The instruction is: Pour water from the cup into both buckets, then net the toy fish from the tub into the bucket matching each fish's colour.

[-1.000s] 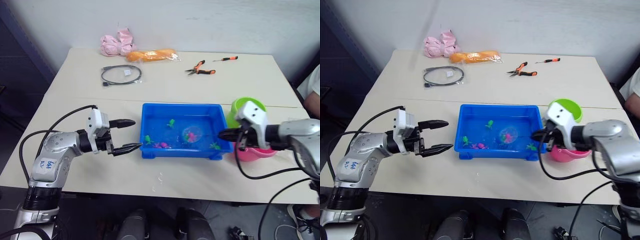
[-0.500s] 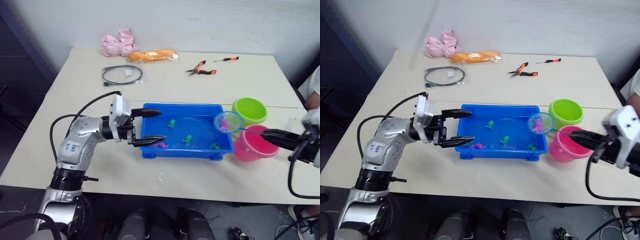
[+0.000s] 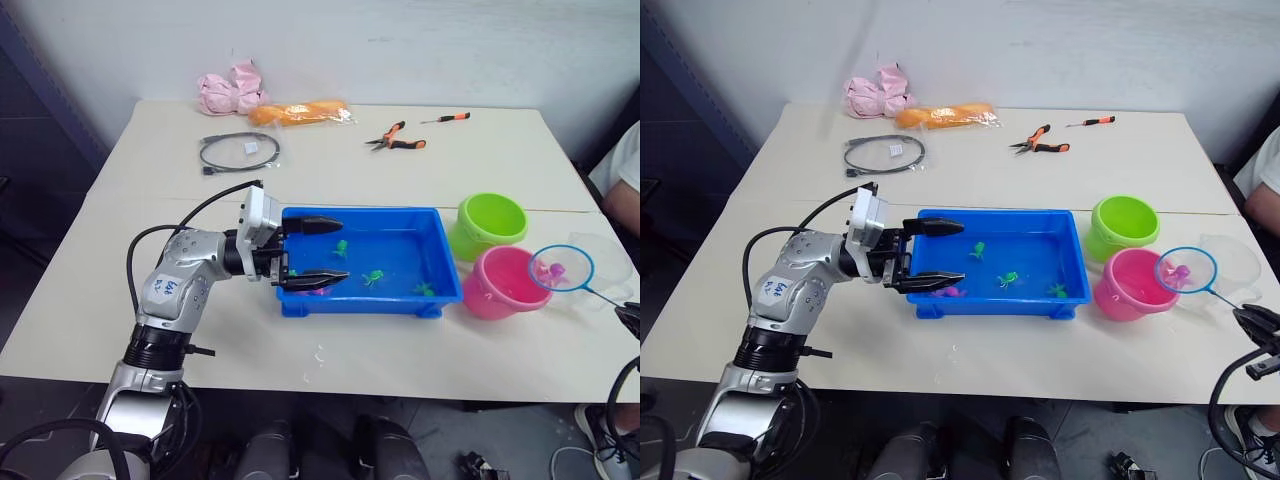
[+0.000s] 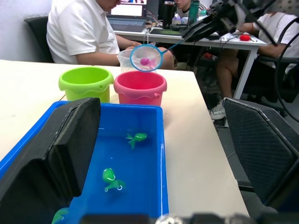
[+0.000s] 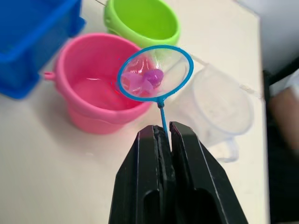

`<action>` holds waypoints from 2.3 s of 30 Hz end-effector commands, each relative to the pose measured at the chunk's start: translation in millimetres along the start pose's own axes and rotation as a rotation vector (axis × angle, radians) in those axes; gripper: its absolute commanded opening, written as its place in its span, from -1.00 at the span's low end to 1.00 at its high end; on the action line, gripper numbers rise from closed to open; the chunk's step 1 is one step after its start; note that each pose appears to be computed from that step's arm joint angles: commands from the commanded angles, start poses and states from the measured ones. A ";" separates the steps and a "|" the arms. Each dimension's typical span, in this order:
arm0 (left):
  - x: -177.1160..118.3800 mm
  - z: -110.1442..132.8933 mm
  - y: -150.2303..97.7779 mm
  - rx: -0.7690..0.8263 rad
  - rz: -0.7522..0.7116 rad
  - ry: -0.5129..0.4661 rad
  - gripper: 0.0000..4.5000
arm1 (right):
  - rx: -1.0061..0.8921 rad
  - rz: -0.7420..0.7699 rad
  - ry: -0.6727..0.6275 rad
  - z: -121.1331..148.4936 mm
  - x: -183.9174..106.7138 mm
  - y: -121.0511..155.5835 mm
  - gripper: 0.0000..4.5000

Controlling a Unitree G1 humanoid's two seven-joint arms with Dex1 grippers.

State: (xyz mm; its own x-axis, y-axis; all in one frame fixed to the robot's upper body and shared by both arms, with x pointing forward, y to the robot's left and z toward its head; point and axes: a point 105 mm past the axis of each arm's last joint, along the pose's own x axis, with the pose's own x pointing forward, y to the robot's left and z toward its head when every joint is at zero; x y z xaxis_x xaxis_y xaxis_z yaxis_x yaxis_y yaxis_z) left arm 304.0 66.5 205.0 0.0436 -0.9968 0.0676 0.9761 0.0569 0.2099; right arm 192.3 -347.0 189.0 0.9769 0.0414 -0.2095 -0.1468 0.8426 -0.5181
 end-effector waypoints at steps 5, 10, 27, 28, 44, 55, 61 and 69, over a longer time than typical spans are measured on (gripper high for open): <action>4.7 3.6 -2.5 0.024 0.000 -0.016 0.99 | -0.303 -0.054 -0.052 1.1 9.7 5.6 -1.00; 3.9 1.8 -1.3 0.026 0.020 -0.016 0.99 | -0.527 -0.051 -0.080 -0.2 14.6 9.8 -1.00; 5.4 1.4 -1.2 0.027 0.044 -0.023 0.99 | -1.027 -0.187 -0.140 -23.8 18.5 31.7 -1.00; 5.7 1.5 -1.4 0.027 0.042 -0.022 0.99 | -1.026 -0.182 -0.147 -22.9 19.2 32.8 -1.00; -13.3 -0.9 1.3 0.025 0.078 0.004 0.99 | -0.585 -0.218 -0.332 30.8 13.0 22.2 -1.00; -82.9 -8.6 9.8 0.058 0.262 0.139 0.99 | -0.070 0.508 -0.304 88.6 47.1 90.3 -1.00; -99.2 -22.5 -3.6 0.053 0.294 0.233 0.99 | -0.127 0.725 -0.234 103.4 87.3 137.3 -1.00; -101.5 -28.9 -10.9 0.064 0.313 0.290 0.99 | -0.262 0.810 -0.178 104.5 127.5 170.0 -1.00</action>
State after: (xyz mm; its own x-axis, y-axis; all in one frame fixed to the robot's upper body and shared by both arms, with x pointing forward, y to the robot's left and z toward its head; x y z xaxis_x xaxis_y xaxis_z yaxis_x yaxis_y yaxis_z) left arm 298.6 164.6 161.6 0.3995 -0.9085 -0.1225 0.9016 0.3652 0.2318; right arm 304.8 -144.1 160.0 0.5620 0.6864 -0.4615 -0.8214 0.3976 -0.4090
